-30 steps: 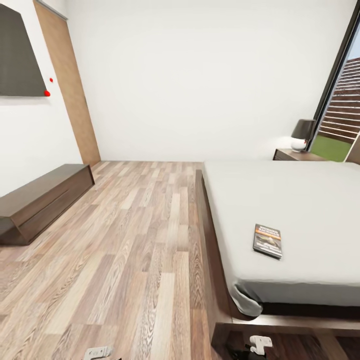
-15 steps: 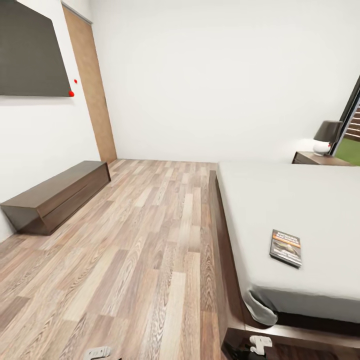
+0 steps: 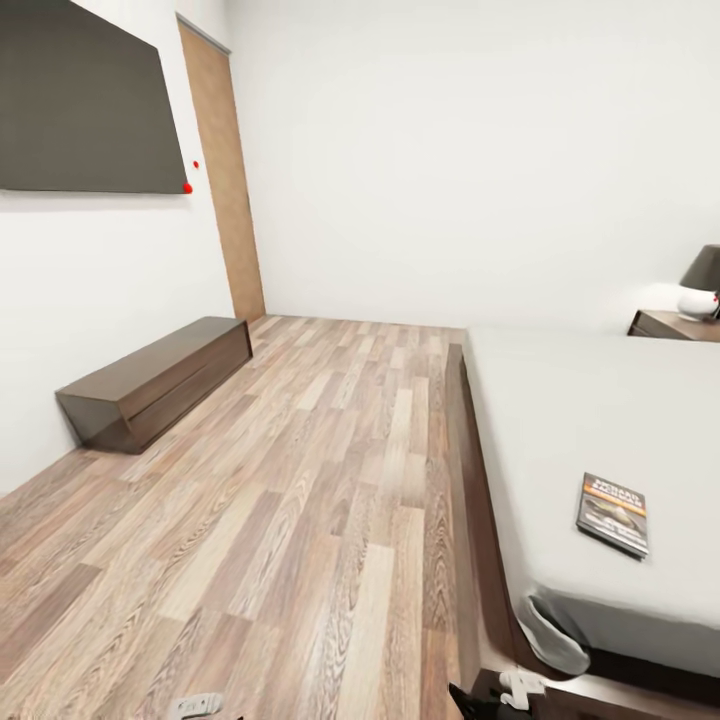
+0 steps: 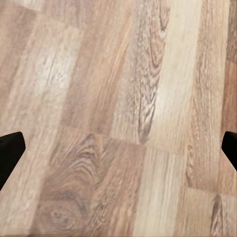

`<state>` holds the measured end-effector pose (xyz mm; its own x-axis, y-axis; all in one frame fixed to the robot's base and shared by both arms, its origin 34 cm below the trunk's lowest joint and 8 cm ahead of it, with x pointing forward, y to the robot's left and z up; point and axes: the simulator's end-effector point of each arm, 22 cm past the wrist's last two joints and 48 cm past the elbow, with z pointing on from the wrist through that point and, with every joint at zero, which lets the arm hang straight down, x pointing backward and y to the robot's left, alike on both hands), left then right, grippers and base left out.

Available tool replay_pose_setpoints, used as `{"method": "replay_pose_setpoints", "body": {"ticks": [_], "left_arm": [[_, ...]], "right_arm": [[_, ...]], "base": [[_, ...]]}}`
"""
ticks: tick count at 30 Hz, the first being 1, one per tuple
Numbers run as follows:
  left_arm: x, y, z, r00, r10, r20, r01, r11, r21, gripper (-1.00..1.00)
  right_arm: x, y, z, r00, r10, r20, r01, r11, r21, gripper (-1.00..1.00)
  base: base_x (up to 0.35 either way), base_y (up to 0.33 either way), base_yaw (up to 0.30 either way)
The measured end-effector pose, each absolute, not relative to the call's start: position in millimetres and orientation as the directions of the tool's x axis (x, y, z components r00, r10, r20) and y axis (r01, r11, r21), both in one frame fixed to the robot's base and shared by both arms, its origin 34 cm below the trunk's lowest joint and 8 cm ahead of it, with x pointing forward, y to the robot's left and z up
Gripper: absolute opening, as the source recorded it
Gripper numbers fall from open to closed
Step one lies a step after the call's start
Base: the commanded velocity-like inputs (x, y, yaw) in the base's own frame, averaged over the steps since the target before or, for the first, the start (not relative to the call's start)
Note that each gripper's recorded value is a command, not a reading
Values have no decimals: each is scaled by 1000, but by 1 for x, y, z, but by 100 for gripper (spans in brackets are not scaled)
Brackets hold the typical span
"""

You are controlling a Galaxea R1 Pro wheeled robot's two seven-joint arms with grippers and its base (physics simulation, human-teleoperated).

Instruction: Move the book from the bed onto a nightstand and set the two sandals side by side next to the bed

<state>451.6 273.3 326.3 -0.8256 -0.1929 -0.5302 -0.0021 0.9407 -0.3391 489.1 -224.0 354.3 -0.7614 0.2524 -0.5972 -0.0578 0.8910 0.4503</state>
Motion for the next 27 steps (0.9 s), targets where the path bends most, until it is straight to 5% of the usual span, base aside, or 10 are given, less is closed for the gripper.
{"method": "replay_pose_setpoints", "body": {"ticks": [27], "left_arm": [[451, 262, 326, -826, -198, -527, 1, 936, -353, 100]], "right_arm": [[489, -223, 354, -762, 252, -597, -59, 891, 451, 100]], "base": [[0, 0, 200]]}}
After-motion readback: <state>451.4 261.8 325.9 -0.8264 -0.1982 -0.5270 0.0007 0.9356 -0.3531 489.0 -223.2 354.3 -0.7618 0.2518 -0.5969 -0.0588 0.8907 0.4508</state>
